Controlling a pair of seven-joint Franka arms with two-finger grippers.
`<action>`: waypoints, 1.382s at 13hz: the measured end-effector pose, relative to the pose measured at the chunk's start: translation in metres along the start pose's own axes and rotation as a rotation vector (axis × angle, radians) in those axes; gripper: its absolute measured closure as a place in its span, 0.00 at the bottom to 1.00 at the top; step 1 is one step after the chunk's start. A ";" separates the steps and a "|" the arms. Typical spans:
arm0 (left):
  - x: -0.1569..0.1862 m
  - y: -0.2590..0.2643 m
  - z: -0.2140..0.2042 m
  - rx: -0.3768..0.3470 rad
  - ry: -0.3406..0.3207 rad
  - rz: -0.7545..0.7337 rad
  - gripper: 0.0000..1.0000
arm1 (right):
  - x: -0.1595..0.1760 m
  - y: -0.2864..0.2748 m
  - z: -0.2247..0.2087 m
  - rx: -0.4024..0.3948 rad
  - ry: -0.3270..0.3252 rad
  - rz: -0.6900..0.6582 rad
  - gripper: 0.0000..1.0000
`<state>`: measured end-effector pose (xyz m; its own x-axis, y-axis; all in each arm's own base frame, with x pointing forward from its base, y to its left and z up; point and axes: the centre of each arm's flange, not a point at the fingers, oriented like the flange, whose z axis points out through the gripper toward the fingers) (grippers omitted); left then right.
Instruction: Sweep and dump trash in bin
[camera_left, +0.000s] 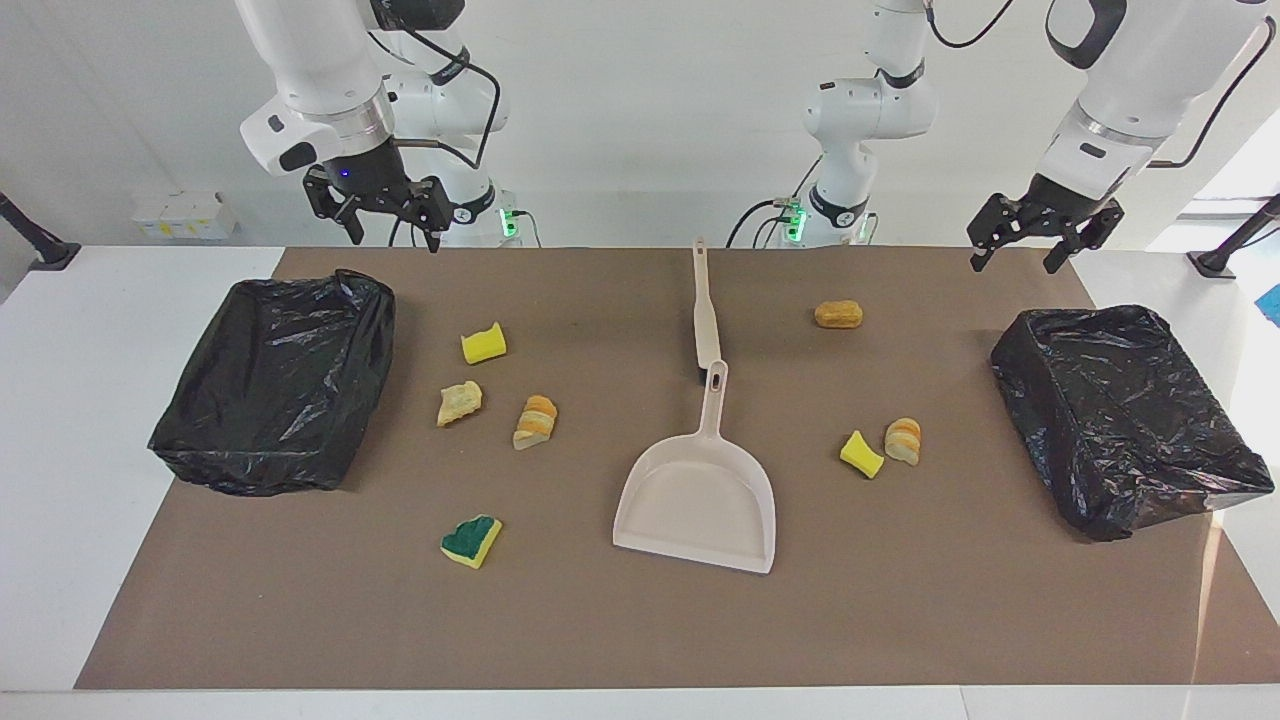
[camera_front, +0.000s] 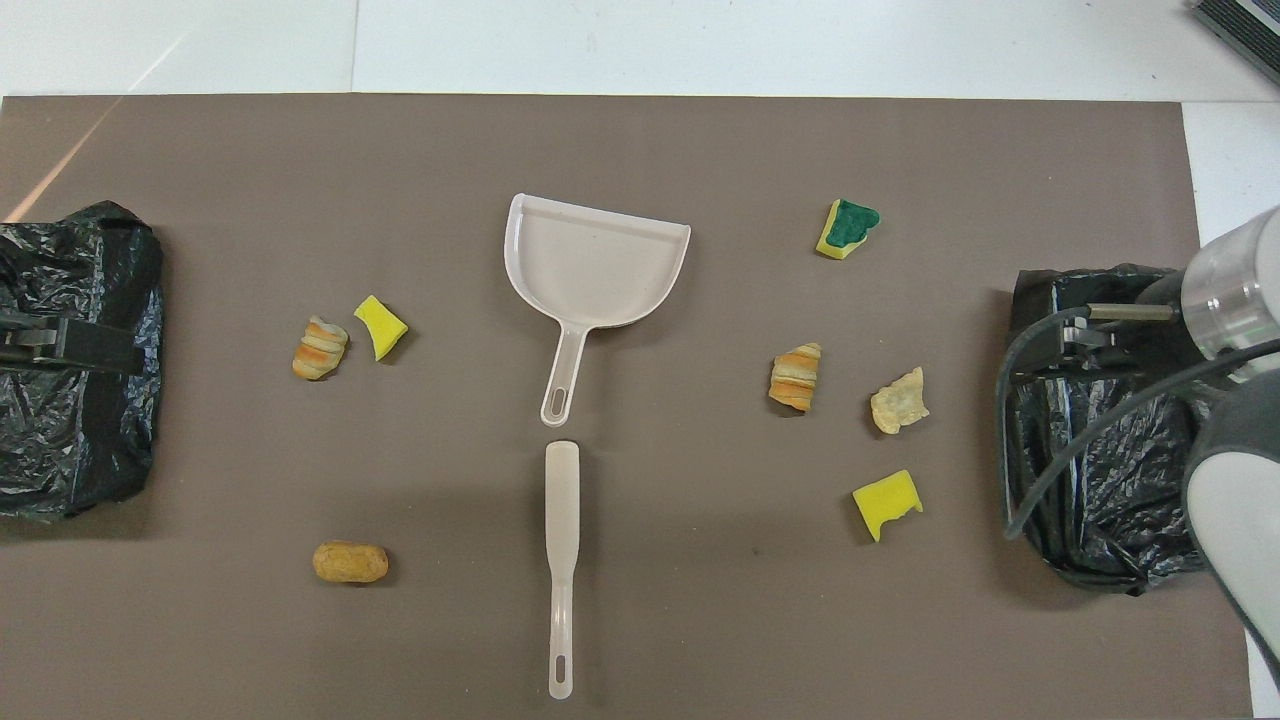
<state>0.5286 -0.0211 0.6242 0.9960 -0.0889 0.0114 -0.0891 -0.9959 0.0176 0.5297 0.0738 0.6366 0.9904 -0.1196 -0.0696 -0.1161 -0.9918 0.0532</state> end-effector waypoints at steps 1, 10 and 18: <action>0.000 0.001 0.001 0.000 -0.002 0.002 0.00 | 0.000 0.000 0.000 0.000 -0.001 0.000 0.00; -0.003 0.067 0.061 -0.005 -0.091 0.115 0.00 | 0.003 -0.002 0.001 0.014 0.019 -0.002 0.00; -0.078 0.173 0.153 -0.027 -0.064 0.164 0.00 | 0.032 -0.132 0.059 0.076 0.104 -0.016 0.00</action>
<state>0.4366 -0.1892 0.4736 0.9666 -0.2520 -0.0469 -0.2498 -0.9671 0.0473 0.5728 0.1986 0.5681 0.9941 -0.1024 0.0345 -0.1016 -0.9946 -0.0229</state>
